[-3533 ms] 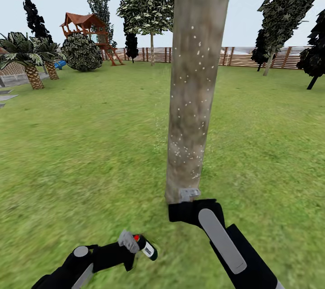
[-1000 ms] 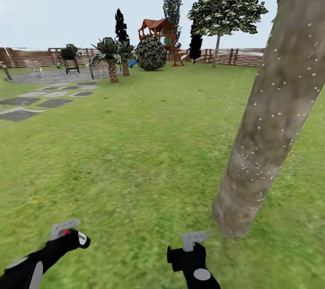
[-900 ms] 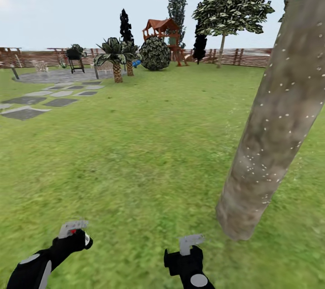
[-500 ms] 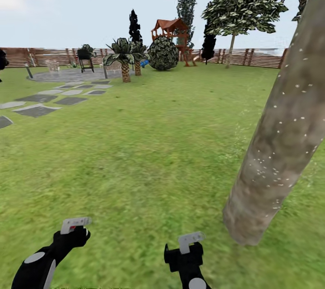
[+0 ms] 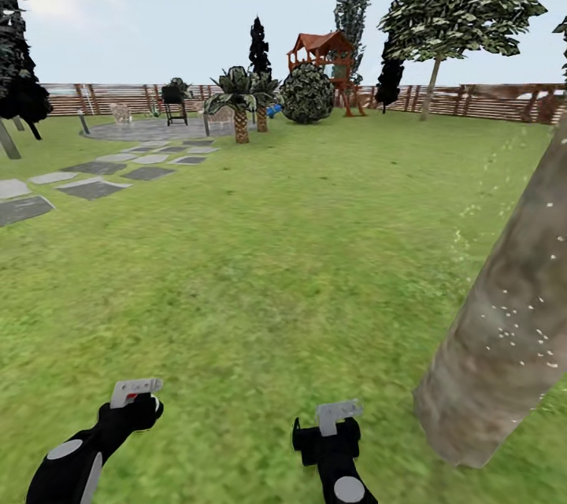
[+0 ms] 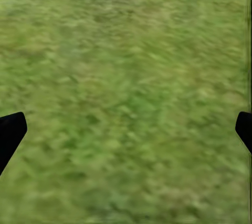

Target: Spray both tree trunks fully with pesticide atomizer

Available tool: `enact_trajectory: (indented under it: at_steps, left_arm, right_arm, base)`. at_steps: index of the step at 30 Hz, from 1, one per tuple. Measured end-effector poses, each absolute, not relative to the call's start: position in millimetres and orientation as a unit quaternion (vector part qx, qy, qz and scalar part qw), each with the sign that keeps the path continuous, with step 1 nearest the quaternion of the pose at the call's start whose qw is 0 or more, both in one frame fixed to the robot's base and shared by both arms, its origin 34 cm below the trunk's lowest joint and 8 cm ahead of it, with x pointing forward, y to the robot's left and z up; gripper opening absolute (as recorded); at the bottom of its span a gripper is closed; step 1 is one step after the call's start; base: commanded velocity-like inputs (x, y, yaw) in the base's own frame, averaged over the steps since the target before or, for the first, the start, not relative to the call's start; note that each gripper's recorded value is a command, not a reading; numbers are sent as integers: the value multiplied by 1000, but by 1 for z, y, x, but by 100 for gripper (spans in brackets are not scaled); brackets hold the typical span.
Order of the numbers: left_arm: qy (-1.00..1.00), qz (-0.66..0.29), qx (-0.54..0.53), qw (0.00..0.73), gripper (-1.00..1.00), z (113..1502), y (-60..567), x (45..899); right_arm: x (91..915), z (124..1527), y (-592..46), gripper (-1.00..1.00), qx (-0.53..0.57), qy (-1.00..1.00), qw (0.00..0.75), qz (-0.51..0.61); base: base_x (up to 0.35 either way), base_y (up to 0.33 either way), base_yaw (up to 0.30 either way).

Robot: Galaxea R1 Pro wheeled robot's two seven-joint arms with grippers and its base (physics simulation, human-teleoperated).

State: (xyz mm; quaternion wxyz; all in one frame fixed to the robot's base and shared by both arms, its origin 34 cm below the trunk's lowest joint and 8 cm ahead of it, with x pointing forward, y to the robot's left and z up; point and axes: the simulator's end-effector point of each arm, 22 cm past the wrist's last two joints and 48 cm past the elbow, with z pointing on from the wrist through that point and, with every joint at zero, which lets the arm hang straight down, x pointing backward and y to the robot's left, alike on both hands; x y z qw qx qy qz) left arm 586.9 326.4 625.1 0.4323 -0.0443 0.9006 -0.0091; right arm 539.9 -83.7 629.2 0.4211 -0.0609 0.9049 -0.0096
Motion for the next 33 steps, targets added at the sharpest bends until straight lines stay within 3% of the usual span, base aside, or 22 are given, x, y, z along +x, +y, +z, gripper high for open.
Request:
enact_trajectory:
  at_steps: [11, 17, 33]
  left_arm:
    - [901, -19, -49, 431, -100, 623, 314, 588]
    - [901, -19, -48, 430, -100, 623, 313, 588]
    - [902, -33, -24, 430, -100, 623, 285, 592]
  right_arm:
    - [584, 612, -124, 100, -29, 911, 409, -40]
    - [610, 589, -141, 100, -17, 923, 384, 2]
    - [607, 578, -136, 100, -23, 929, 369, 35]
  base:
    - [333, 0, 1]
    - [334, 0, 0]
    - [334, 0, 0]
